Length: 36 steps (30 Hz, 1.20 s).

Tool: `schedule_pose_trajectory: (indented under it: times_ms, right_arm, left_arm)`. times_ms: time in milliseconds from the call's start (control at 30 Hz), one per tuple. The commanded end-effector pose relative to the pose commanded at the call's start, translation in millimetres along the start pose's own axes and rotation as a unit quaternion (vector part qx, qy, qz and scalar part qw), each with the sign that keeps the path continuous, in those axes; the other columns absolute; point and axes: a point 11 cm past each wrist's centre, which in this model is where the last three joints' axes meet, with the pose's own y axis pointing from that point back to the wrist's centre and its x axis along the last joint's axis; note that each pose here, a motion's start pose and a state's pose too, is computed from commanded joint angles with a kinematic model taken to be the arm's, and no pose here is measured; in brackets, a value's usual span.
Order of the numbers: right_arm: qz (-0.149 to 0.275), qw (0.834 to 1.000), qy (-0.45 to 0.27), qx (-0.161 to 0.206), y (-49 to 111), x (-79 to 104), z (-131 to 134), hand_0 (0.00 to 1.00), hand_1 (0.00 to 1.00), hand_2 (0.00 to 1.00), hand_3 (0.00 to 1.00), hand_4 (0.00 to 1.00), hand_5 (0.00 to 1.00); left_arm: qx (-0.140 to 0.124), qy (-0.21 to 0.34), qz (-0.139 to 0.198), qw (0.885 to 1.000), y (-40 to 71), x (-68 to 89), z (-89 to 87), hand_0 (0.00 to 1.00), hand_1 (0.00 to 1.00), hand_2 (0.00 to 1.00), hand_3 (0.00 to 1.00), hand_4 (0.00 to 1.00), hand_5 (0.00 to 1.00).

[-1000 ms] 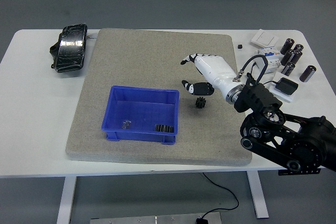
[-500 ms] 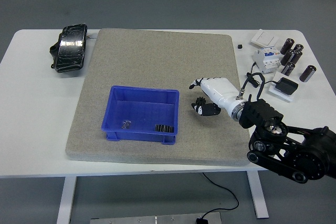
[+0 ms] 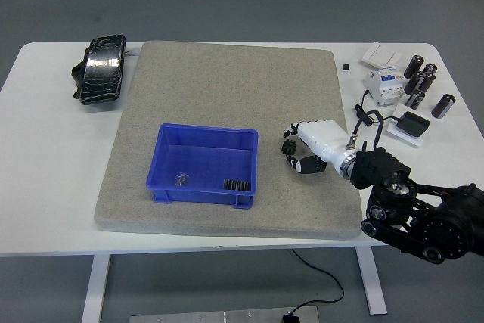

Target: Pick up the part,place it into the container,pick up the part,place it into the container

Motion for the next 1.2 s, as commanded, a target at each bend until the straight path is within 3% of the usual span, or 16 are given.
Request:
schedule_pose_trajectory:
  times_ms: [433,467,633,667,1200]
  right_arm:
    - [0.001,1.000,-0.001,0.004,-1.1,-1.2,-3.1,0.533,0.629,0.708,0.729,0.604,0.236]
    - [0.001,1.000,-0.001,0.004,-0.9,-1.6,-3.2,0.503,0.594,0.630,0.700,0.470,0.160]
    - [0.002,1.000,0.004,0.008,-0.4,-3.6,-5.6,0.503,0.594,0.630,0.700,0.470,0.160]
    - [0.002,1.000,0.004,0.009,-0.3,-4.0,-6.1,0.486,0.581,0.579,0.688,0.447,0.009]
    - [0.023,1.000,-0.010,0.010,-0.8,4.8,-4.7,0.481,0.577,0.534,0.681,0.468,0.002]
  left_arm:
    - [-0.003,0.002,0.000,1.000,0.1,0.1,1.5,0.674,0.668,0.605,0.567,0.497,0.479]
    - [-0.002,0.002,0.000,1.000,0.1,0.1,1.3,0.674,0.669,0.605,0.567,0.495,0.481]
    - [-0.003,0.003,0.001,1.000,0.0,1.0,1.6,0.674,0.669,0.605,0.567,0.495,0.481]
    - [-0.003,0.003,0.001,1.000,0.0,1.1,1.7,0.673,0.669,0.605,0.567,0.494,0.483]
    - [-0.004,0.006,0.002,1.000,-0.2,2.3,1.6,0.674,0.669,0.607,0.568,0.495,0.487]
